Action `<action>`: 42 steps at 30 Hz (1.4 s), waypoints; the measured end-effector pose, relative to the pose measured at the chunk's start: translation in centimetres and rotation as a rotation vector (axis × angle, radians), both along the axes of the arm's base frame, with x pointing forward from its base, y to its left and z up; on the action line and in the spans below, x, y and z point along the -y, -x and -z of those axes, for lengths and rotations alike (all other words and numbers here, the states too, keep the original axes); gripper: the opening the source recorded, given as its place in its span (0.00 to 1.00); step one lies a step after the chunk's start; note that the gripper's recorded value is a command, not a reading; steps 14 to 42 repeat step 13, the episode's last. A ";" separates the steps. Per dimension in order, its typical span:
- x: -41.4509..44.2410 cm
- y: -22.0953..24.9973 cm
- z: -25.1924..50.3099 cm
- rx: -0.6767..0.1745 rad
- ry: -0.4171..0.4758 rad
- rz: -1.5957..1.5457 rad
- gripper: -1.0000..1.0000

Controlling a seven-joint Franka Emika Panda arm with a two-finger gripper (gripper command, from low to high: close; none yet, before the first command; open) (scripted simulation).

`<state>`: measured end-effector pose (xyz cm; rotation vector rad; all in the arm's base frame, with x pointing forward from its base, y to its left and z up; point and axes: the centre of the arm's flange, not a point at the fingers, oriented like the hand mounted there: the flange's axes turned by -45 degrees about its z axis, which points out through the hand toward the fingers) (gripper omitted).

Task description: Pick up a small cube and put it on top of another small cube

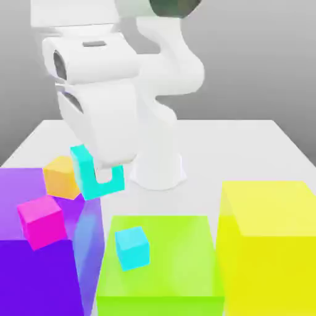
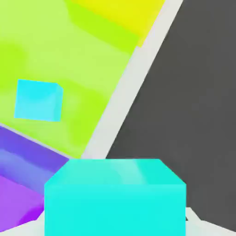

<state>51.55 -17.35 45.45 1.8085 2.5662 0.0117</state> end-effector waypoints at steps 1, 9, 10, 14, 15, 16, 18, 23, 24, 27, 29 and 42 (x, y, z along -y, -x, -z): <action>1.3 0.4 1.0 -0.004 0.003 0.019 0.00; 2.4 0.8 5.0 -0.008 0.007 0.035 1.00; 1.9 0.7 5.5 -0.008 0.006 0.027 1.00; -1.5 -0.6 2.2 -0.006 0.003 -0.039 1.00; -1.5 -0.6 2.2 -0.006 0.003 -0.039 1.00; -1.5 -0.6 2.2 -0.006 0.003 -0.039 1.00; -1.5 -0.6 2.2 -0.006 0.003 -0.039 1.00; -1.5 -0.6 2.2 -0.006 0.003 -0.039 1.00; -1.5 -0.6 2.2 -0.006 0.003 -0.039 1.00; -1.5 -0.6 2.2 -0.006 0.003 -0.039 1.00; -1.5 -0.6 2.2 -0.006 0.003 -0.039 1.00; -1.5 -0.6 2.2 -0.006 0.003 -0.039 1.00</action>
